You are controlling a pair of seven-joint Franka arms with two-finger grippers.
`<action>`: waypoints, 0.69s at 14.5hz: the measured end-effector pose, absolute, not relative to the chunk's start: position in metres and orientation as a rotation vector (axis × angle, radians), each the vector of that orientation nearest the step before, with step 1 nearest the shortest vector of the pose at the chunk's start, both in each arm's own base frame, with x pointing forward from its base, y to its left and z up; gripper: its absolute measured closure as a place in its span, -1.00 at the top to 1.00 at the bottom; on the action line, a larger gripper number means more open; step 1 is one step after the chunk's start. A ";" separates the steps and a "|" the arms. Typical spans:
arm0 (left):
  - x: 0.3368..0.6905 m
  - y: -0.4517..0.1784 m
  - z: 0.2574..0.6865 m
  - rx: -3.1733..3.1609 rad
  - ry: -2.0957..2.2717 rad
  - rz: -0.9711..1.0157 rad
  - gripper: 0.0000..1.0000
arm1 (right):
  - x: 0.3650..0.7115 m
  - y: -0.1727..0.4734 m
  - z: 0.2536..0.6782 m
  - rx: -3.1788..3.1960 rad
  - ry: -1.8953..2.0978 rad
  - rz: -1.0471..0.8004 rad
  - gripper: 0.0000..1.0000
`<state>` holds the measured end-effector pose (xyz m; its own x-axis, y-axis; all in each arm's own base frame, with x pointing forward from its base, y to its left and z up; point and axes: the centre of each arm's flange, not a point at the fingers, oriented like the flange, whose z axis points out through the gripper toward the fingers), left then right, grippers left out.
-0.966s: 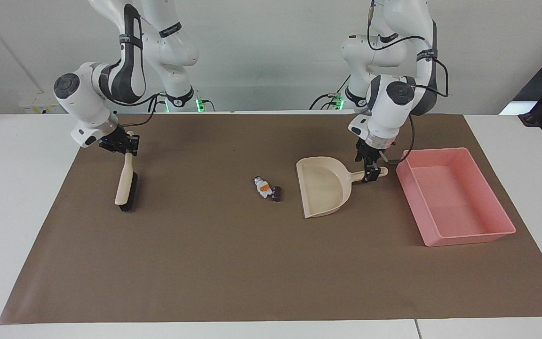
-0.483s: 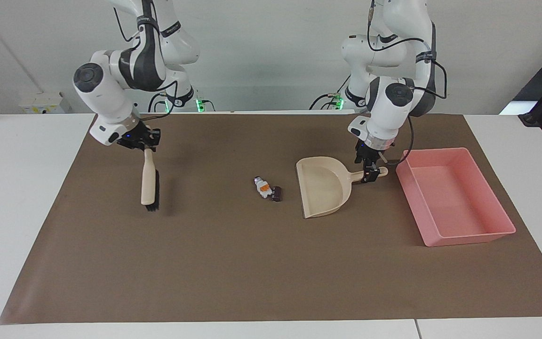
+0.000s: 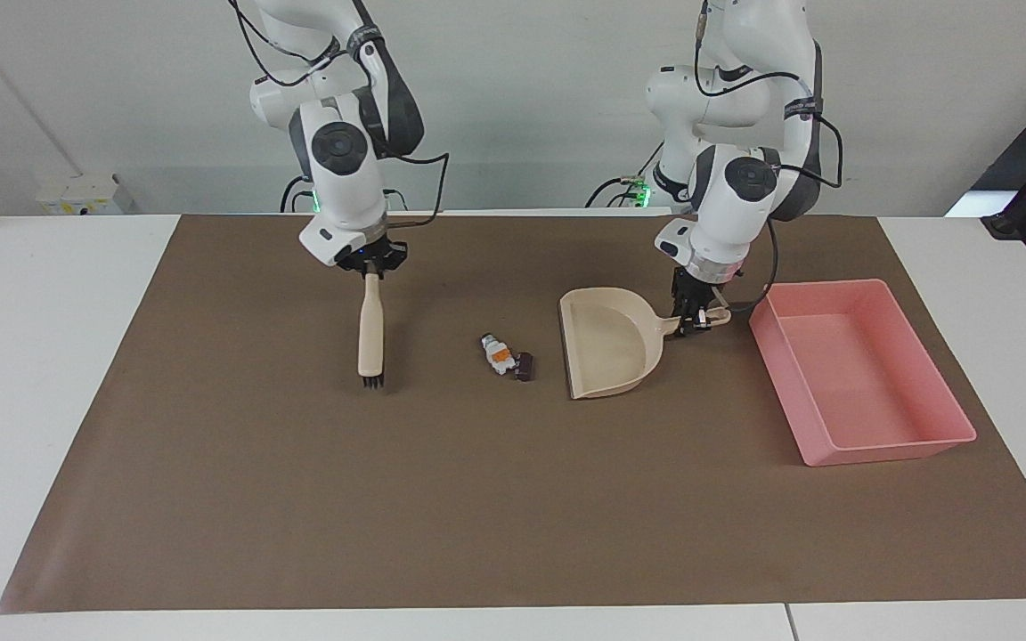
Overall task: Clean e-waste and dump in bin
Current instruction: 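Sweep the e-waste pieces into the dustpan with the brush in the right gripper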
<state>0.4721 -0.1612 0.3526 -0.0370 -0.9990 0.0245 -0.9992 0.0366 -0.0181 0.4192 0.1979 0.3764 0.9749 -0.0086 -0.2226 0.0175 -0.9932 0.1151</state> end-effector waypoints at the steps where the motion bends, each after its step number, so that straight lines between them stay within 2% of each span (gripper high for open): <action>1: 0.472 -0.161 0.353 2.176 -2.258 0.047 -0.35 | 0.412 0.216 0.371 2.994 -0.002 -0.337 -0.48; 4: 0.472 -0.161 0.353 2.175 -2.255 0.038 -0.35 | 0.402 0.239 0.362 2.976 0.013 -0.343 -0.48; 10: 0.477 -0.161 0.367 2.178 -2.222 -0.023 -0.35 | 0.404 0.290 0.359 2.976 0.141 -0.314 -0.48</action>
<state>0.4769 -0.1614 0.3665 -0.0200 -0.9997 0.0111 -0.9993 0.0204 0.0317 0.4041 0.2902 0.3594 0.9737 0.0777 -0.2142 0.1081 -0.9851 0.1341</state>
